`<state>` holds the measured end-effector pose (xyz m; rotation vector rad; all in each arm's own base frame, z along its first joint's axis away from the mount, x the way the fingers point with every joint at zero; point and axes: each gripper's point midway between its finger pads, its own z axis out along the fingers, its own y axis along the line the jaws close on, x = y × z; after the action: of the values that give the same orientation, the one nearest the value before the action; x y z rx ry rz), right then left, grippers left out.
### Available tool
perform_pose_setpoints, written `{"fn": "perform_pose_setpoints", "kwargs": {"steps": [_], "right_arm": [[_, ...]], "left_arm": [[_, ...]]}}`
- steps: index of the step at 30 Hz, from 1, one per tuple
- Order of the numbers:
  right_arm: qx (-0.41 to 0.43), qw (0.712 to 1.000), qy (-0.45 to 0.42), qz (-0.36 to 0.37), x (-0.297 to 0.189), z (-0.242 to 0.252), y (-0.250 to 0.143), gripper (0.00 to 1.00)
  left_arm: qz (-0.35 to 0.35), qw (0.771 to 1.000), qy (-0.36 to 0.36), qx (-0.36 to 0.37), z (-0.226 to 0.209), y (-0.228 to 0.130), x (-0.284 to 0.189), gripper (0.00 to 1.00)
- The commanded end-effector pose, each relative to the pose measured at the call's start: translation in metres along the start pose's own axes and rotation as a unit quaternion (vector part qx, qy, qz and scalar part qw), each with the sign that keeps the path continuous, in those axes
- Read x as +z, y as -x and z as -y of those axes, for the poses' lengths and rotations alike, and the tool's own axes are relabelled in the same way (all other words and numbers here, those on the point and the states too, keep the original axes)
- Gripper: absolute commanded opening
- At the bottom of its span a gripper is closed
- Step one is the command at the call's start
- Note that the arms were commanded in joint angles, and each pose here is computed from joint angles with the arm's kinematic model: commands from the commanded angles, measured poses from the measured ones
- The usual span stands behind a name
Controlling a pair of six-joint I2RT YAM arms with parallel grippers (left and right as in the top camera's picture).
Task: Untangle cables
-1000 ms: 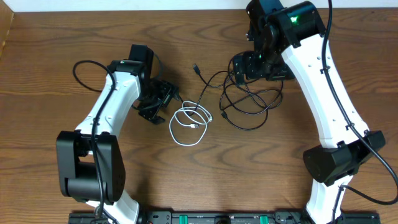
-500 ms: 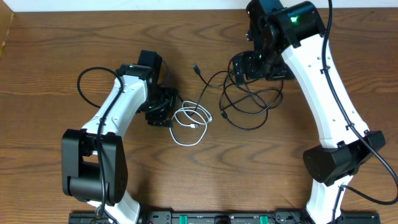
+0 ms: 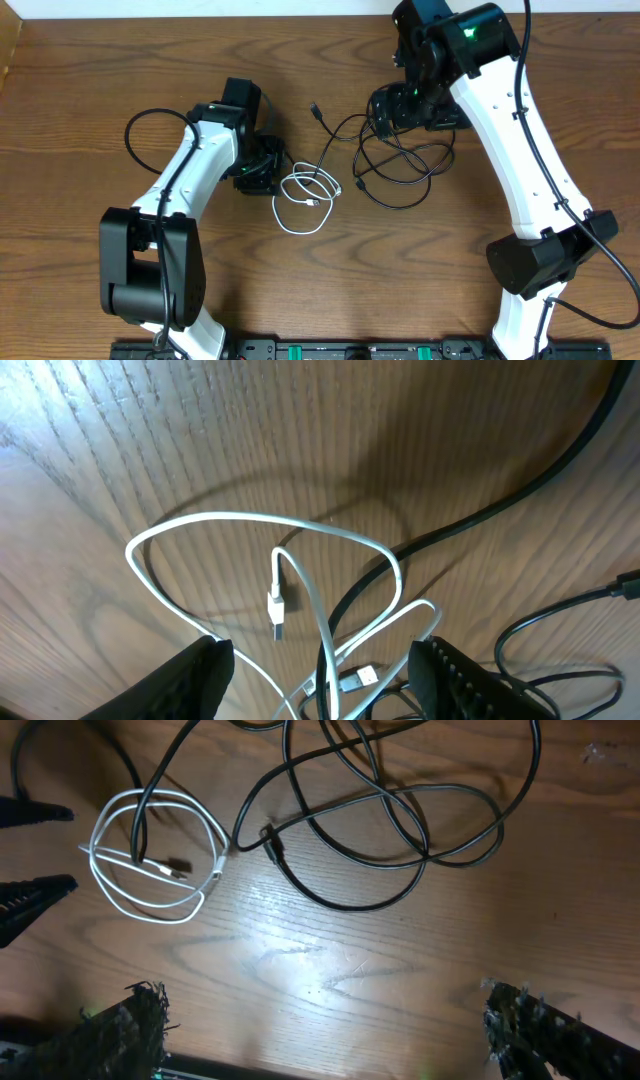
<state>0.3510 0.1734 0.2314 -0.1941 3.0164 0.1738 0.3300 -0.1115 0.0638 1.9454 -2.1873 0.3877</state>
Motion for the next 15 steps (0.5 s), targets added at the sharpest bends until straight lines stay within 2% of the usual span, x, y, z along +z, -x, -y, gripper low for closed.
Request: {"fn": "perform_pose_setpoints", "kwargs": {"steps": [1, 4, 12, 15], "right_arm": [[0.003, 1.000, -0.002, 0.005, -0.003, 0.000, -0.001, 0.99], [0.002, 1.000, -0.002, 0.005, -0.003, -0.001, -0.001, 0.99], [0.002, 1.000, -0.002, 0.005, -0.003, -0.001, -0.001, 0.99], [0.001, 1.000, -0.002, 0.005, -0.003, -0.002, -0.001, 0.99]], "left_arm": [[0.013, 1.000, 0.014, -0.014, -0.006, -0.003, 0.008, 0.62], [0.021, 0.999, 0.017, -0.023, -0.006, -0.005, 0.013, 0.61], [0.026, 0.999, 0.030, -0.028, -0.009, 0.000, 0.022, 0.53], [0.026, 0.999, 0.037, -0.030, -0.010, 0.001, 0.027, 0.43]]}}
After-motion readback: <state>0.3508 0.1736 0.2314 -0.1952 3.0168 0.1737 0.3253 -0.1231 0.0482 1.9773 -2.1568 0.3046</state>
